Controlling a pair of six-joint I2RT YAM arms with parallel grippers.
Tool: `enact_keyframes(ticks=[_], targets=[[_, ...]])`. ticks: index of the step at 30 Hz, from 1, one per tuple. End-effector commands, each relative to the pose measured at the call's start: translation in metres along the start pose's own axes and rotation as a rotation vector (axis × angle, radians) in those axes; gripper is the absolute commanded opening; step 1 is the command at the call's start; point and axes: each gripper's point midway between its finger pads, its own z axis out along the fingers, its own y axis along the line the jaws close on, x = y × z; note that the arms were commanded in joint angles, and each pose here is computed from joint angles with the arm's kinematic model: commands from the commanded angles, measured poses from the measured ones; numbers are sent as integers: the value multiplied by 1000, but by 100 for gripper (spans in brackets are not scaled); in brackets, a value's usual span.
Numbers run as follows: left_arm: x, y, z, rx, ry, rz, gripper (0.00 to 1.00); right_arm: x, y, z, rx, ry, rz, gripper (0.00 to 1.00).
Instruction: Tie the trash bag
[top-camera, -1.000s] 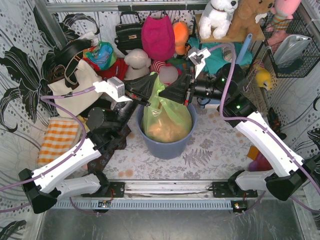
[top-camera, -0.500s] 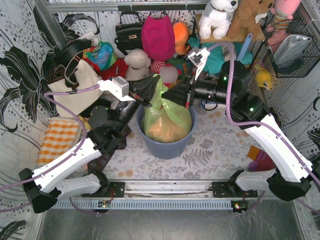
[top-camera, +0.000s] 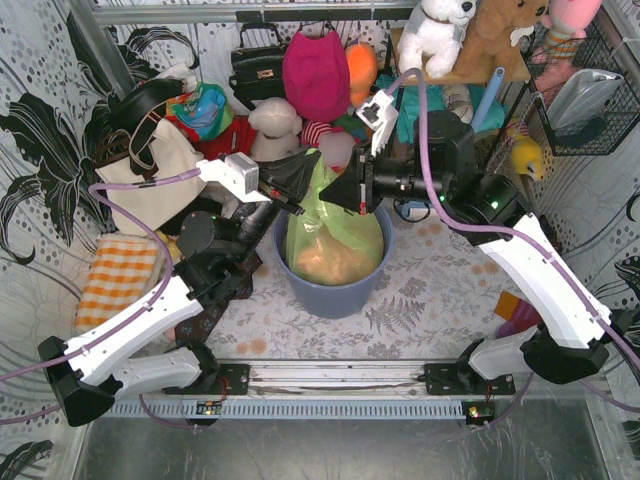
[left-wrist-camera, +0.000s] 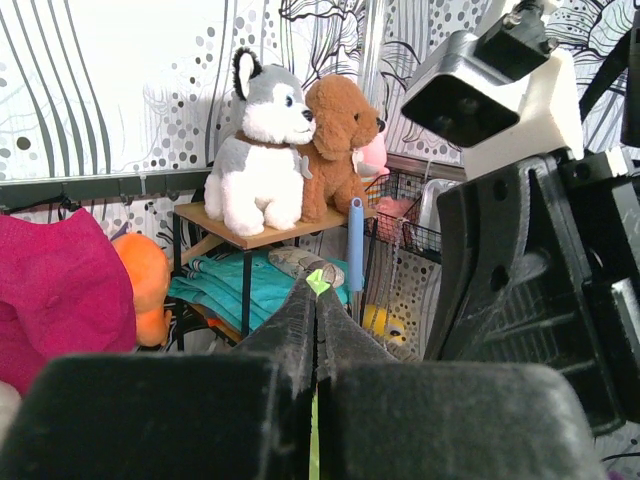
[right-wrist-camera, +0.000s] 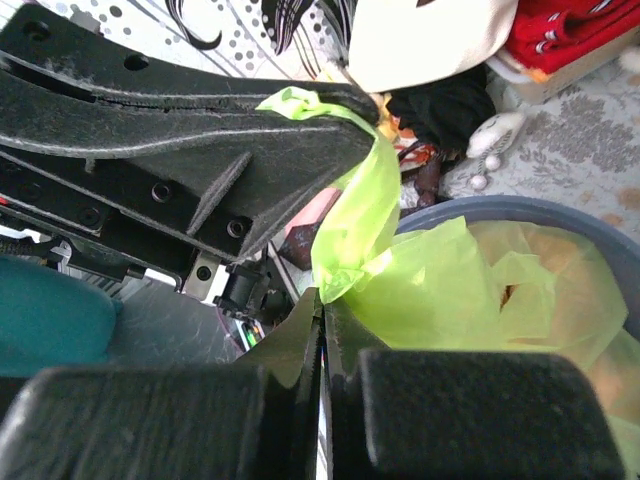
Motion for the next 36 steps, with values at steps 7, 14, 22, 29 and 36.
enact_keyframes(ticks=[7,14,22,29,36], targets=[[-16,3,3,-12,-35,-4,0,0,28,11,-42,22,18,0],[-13,5,-3,-22,-20,-11,0,-10,30,15,-6,-52,27,0],[-18,0,-6,4,-28,-26,0,3,14,25,88,-24,36,0],[-15,-3,-7,19,-11,-37,0,19,-4,27,197,6,37,0],[-11,-5,-10,27,3,-55,0,26,-17,34,283,21,27,0]])
